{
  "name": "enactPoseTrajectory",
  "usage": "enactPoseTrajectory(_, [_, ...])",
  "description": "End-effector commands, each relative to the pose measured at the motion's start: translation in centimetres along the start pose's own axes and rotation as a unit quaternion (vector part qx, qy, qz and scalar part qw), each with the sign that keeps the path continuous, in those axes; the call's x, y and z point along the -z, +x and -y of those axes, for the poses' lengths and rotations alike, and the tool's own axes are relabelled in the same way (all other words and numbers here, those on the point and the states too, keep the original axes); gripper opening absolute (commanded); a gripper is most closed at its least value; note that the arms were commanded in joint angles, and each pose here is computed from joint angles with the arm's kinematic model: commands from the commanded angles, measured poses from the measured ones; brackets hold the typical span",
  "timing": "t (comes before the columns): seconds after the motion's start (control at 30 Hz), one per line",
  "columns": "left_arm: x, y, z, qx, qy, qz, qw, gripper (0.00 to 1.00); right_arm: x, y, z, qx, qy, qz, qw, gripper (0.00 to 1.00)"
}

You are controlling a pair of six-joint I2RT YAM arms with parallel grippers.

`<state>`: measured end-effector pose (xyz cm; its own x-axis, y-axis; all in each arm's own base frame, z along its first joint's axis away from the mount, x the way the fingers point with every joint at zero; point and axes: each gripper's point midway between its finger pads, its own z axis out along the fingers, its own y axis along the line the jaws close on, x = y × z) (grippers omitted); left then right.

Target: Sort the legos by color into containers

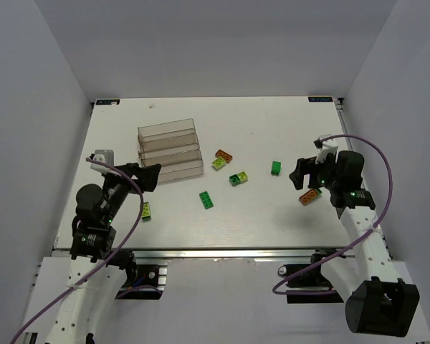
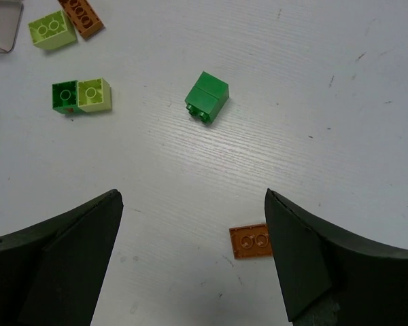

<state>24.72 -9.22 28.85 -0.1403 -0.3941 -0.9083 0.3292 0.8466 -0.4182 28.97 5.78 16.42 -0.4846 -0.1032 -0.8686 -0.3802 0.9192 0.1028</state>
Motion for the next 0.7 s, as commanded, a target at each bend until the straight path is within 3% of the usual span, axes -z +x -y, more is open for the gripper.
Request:
enactPoseTrajectory(0.0, [-0.2,0.1,0.3,-0.001,0.007,-0.007,1.000,0.98,0.4,-1.1,-1.1,0.029,-0.037,0.014,0.999,0.90])
enactPoseTrajectory(0.17, [-0.5,0.6,0.1,0.005,0.007,-0.019,1.000,0.93,1.0,-0.3,-4.6,0.091,-0.137,0.007,0.986,0.89])
enactPoseTrajectory(0.3, [-1.0,1.3,0.0,0.009,0.007,-0.034,0.999,0.82,1.5,0.3,-8.4,0.179,-0.218,0.008,0.960,0.90])
enactPoseTrajectory(0.4, [-1.4,2.0,-0.2,0.013,0.007,-0.048,0.999,0.60,1.2,0.5,-10.8,0.226,-0.226,0.010,0.947,0.90])
enactPoseTrajectory(0.53, [-2.1,3.2,-1.1,0.022,-0.011,-0.077,0.997,0.11,1.0,0.3,-13.6,0.276,-0.244,0.030,0.929,0.90])
enactPoseTrajectory(0.6, [-2.5,4.3,-1.8,0.029,-0.025,-0.100,0.994,0.01,1.4,1.2,-15.3,0.300,-0.280,0.023,0.912,0.89])
enactPoseTrajectory(0.67, [-2.8,5.1,-2.5,0.035,-0.041,-0.115,0.992,0.00,1.5,1.9,-16.0,0.317,-0.299,0.017,0.900,0.89])
